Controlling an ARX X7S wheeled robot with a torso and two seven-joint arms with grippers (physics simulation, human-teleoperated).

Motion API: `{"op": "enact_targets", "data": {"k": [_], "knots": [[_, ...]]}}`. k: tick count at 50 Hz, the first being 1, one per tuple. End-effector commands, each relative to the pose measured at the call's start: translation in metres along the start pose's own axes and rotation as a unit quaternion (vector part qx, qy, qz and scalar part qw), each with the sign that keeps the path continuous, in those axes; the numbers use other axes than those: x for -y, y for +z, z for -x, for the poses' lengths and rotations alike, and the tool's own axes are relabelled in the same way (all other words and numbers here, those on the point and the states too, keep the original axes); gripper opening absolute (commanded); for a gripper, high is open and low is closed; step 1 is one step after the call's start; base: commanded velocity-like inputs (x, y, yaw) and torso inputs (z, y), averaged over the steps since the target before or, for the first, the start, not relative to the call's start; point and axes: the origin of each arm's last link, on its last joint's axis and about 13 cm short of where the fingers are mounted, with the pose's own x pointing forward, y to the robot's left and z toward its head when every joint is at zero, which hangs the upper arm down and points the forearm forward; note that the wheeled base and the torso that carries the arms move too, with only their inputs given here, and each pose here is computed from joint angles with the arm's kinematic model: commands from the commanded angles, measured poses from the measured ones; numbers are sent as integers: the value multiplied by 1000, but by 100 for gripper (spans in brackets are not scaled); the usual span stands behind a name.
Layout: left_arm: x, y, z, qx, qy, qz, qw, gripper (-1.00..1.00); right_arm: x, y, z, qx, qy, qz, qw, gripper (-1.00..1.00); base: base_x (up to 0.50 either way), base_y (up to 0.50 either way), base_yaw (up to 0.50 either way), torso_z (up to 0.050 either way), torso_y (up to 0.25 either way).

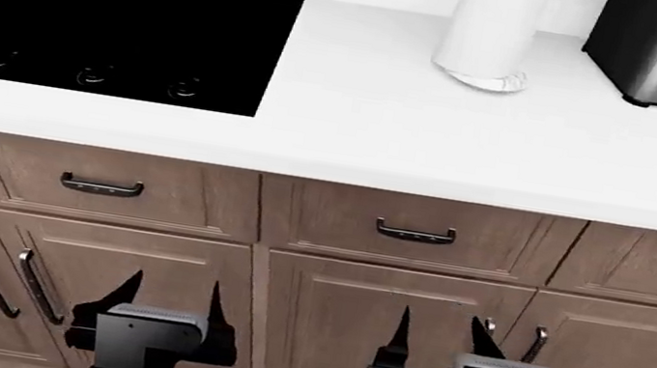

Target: Move the drinks to the dining counter.

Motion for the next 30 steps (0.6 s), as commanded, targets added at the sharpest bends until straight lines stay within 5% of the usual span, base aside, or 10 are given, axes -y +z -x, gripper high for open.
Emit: {"op": "enact_targets", "data": {"k": [1, 8, 14, 17, 18, 20, 21, 22, 28, 30], "knots": [[-7, 26, 7, 45, 12, -26, 999, 100, 5, 23, 6, 54, 12, 0, 998, 100, -434, -453, 0, 0, 0], [-35, 134, 12, 193, 24, -125, 973, 100, 28, 121, 2, 187, 23, 50, 981, 100, -432, -435, 0, 0, 0], [-41, 233, 27, 306, 75, -80, 946, 100, 26, 198, 34, 260, 52, 78, 961, 100, -431, -399, 0, 0, 0], [-61, 267, 31, 302, 71, -115, 944, 100, 33, 219, 40, 273, 51, 70, 958, 100, -419, -398, 0, 0, 0], [-49, 289, 32, 313, 13, -120, 942, 100, 33, 223, 44, 270, 47, 67, 959, 100, -414, -395, 0, 0, 0], [-69, 277, 37, 299, 86, -92, 946, 100, 32, 233, 49, 268, 51, 65, 960, 100, -408, -395, 0, 0, 0], [-57, 297, 39, 317, 24, -88, 944, 100, 32, 241, 51, 266, 55, 63, 960, 100, -398, -395, 0, 0, 0], [-66, 279, 46, 277, 83, -96, 952, 100, 32, 244, 52, 267, 51, 67, 960, 100, -391, -395, 0, 0, 0], [-61, 277, 52, 155, -22, -170, 973, 100, 38, 259, 53, 220, 76, 84, 969, 100, -355, -396, 0, 0, 0], [-68, 279, 54, 162, 6, -148, 976, 100, 41, 262, 54, 212, 77, 81, 971, 100, -314, -395, 0, 0, 0]]}}
